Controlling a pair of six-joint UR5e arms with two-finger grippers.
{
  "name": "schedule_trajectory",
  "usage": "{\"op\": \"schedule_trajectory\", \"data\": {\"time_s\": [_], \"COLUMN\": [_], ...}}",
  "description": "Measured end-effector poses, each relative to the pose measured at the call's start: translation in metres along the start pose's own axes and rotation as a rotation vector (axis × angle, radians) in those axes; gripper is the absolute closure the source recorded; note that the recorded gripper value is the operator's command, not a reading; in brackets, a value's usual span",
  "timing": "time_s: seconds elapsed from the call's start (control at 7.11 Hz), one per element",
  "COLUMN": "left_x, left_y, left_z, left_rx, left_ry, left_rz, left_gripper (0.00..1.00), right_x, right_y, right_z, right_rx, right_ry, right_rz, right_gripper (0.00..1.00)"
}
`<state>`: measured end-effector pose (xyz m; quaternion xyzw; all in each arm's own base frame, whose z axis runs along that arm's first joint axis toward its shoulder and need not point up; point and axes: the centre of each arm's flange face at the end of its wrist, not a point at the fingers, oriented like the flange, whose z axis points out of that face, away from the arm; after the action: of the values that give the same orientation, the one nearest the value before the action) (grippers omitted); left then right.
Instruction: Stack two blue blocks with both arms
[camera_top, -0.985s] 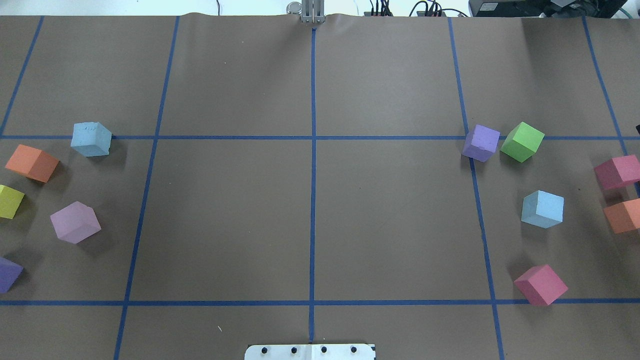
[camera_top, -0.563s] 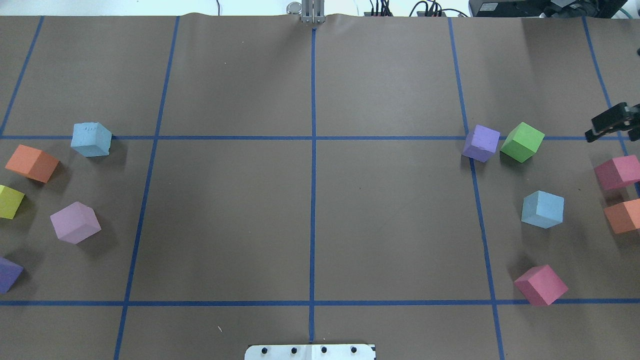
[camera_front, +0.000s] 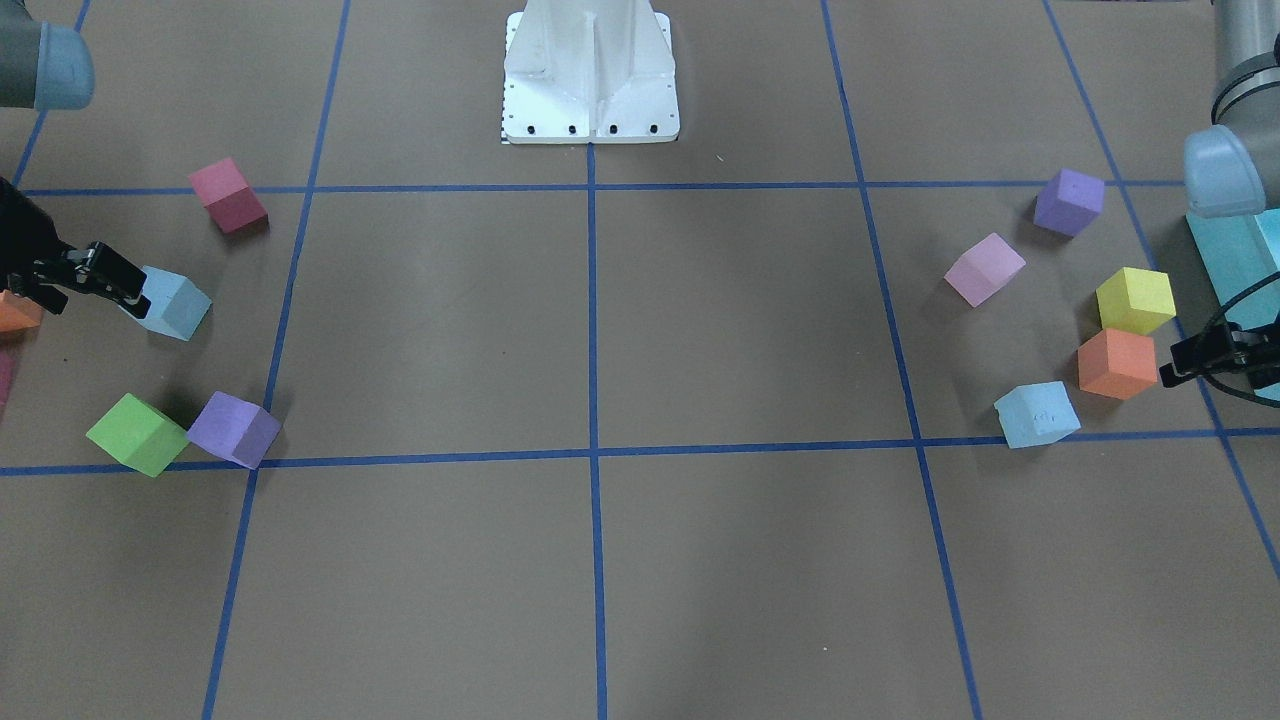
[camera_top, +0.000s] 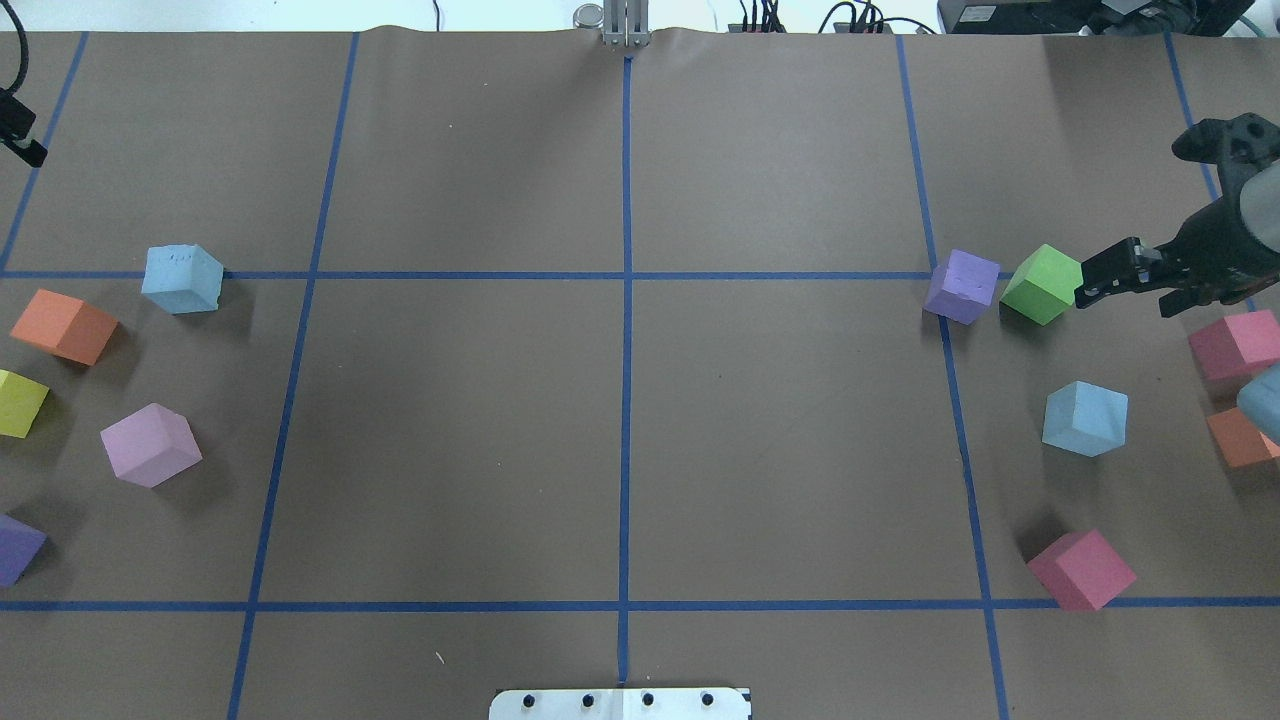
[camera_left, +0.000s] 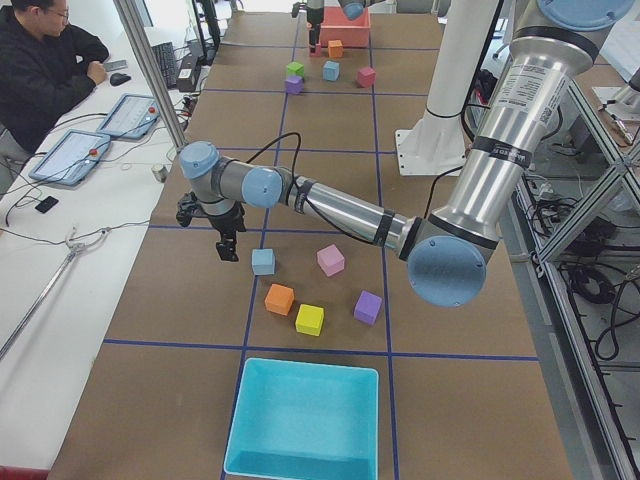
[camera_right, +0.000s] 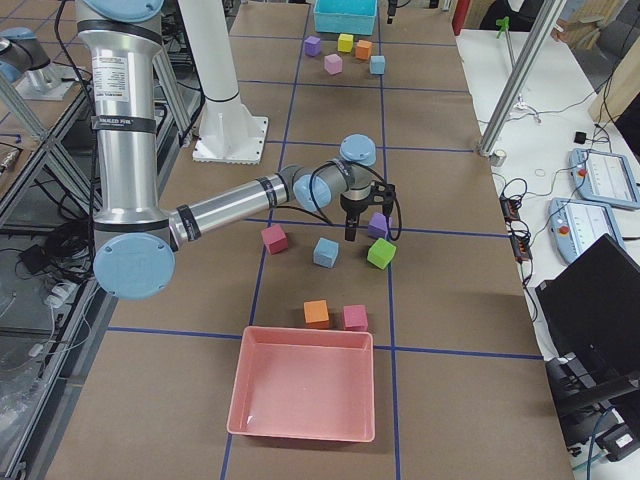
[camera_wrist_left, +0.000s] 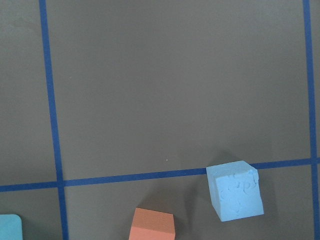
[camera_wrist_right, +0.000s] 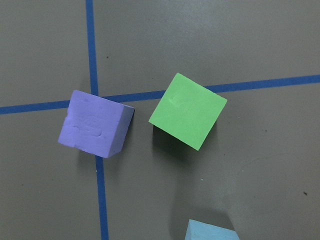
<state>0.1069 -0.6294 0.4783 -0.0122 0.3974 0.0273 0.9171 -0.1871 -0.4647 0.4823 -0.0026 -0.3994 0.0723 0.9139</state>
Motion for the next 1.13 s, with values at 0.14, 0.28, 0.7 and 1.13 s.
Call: {"op": "schedule_trajectory", "data": {"time_s": [0.14, 0.28, 0.7, 1.13], "left_x": [0.007, 0.014, 0.023, 0.035], "left_y": [0.0, 0.001, 0.005, 0.011], "left_z": [0.006, 0.012, 0.026, 0.049], "left_rx": [-0.001, -0.004, -0.008, 0.004], "left_ry": [0.002, 0.003, 0.007, 0.025], "left_rz": [-0.011, -0.025, -0.083, -0.1], "left_gripper": [0.0, 0.0, 0.0, 0.01], "right_x": [0.009, 0.01, 0.003, 0.018], "right_y": [0.004, 0.008, 0.019, 0.028], "right_z": [0.013, 0.025, 0.042, 0.048], "right_rx": [0.014, 0.03, 0.051, 0.053], "right_ry": [0.006, 0.004, -0.005, 0.012], "right_rz": [0.011, 0.03, 0.051, 0.086], "right_gripper": [0.01, 0.01, 0.01, 0.01]}}
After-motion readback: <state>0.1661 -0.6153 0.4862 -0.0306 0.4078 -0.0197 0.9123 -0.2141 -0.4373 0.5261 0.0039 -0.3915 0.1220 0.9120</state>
